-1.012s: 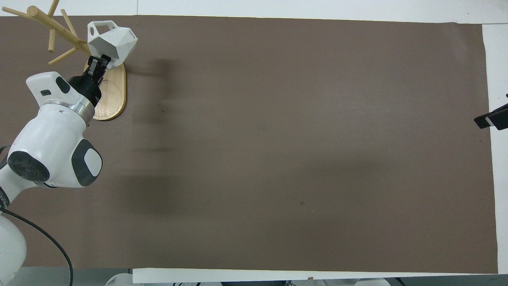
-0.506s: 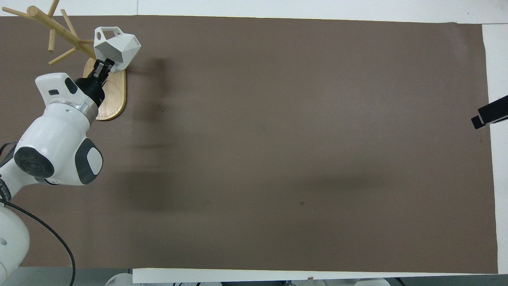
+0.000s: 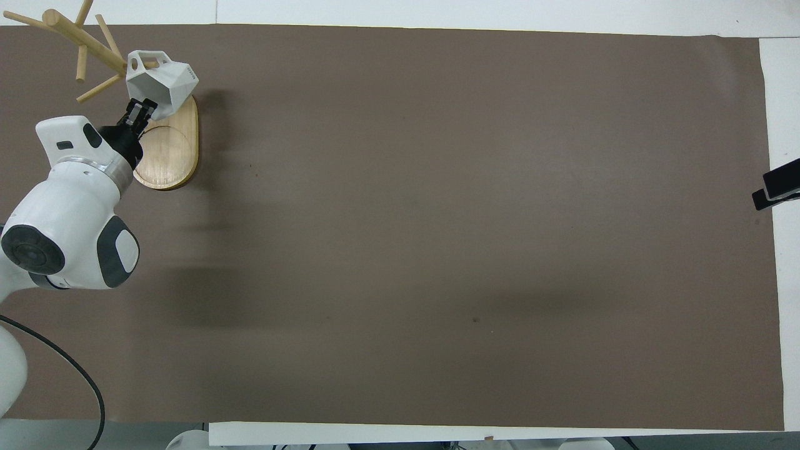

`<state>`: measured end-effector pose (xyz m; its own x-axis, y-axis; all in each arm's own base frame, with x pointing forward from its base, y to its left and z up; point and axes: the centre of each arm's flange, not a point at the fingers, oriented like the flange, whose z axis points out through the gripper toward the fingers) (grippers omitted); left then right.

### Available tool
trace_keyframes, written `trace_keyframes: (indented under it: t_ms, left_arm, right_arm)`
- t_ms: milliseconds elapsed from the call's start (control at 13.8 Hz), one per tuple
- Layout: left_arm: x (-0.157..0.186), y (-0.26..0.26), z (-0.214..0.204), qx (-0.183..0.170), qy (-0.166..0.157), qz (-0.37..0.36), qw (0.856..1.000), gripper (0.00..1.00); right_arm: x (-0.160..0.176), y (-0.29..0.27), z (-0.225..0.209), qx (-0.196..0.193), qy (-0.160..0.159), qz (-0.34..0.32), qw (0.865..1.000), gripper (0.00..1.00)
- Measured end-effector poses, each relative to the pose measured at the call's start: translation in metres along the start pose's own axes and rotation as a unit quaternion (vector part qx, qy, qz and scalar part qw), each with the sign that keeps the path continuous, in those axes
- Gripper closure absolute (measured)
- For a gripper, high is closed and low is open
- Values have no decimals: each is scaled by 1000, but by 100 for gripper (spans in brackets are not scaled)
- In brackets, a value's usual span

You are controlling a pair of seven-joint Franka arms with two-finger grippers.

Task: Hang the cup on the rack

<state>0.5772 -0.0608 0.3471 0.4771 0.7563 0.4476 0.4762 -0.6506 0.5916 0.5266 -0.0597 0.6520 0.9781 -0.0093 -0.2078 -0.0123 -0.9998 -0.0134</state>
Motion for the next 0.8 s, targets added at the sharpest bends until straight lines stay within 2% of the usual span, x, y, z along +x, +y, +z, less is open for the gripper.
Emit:
trace_keyframes:
  t_ms: [145,289,361,434,578,795]
  left_arm:
    - [9,8,8,44,-25,-1,999,68]
    - [20,22,6,61,-34,-1,998,44]
    - [25,28,1,72,-40,-1,997,34]
    - [30,34,-7,91,-52,-2,995,20]
    - [46,51,-39,136,-82,7,987,0]
    - [71,75,-107,190,-138,78,969,0]
  right_arm:
    - [-11,-8,-4,-1,5,1,1000,0]
    - [-19,-16,-6,-5,10,-2,1000,0]
    - [-19,-16,-6,-6,17,-3,1000,0]
    - [-17,-15,-6,-7,21,-2,1000,0]
    - [-15,-7,-2,-7,18,5,1000,0]
    - [-15,1,2,-5,15,13,1000,0]
